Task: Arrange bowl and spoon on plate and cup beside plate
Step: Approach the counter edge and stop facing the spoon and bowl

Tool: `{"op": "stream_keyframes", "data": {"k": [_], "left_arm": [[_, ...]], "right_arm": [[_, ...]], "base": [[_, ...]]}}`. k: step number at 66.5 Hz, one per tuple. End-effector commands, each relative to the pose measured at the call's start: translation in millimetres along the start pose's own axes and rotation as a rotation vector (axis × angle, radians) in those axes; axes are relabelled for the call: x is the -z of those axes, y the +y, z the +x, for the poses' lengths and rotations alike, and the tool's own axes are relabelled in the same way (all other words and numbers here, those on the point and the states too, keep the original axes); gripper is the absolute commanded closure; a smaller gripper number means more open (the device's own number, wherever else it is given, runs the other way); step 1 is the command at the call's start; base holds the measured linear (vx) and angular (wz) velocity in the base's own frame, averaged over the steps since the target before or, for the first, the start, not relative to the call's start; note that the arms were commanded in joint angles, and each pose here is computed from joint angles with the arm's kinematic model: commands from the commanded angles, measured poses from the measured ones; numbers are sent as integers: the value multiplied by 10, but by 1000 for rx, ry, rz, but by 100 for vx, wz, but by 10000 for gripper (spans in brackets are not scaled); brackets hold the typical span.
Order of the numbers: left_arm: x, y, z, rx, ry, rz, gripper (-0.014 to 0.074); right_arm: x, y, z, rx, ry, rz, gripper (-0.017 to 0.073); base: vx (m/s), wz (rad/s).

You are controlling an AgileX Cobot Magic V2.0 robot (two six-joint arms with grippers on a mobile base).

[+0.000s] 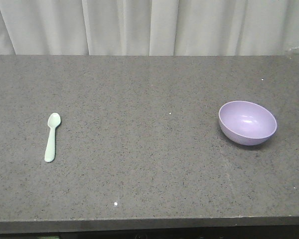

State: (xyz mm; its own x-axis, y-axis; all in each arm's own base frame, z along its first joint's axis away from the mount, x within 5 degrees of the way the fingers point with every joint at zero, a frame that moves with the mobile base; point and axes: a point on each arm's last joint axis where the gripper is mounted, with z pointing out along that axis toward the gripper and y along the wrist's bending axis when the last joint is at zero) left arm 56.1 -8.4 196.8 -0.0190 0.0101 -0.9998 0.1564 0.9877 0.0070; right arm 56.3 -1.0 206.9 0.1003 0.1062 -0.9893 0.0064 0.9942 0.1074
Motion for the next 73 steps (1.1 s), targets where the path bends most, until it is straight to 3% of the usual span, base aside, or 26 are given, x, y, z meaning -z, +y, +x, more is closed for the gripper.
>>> {"op": "stream_keyframes", "data": {"k": [1, 73], "left_arm": [[2, -12, -90, 8, -76, 16, 600], [3, -13, -99, 8, -86, 17, 600]], "right_arm": [[10, 3, -66, 14, -85, -2, 562], [10, 3, -68, 14, -87, -3, 562]], "base": [[0, 0], [0, 0]]}}
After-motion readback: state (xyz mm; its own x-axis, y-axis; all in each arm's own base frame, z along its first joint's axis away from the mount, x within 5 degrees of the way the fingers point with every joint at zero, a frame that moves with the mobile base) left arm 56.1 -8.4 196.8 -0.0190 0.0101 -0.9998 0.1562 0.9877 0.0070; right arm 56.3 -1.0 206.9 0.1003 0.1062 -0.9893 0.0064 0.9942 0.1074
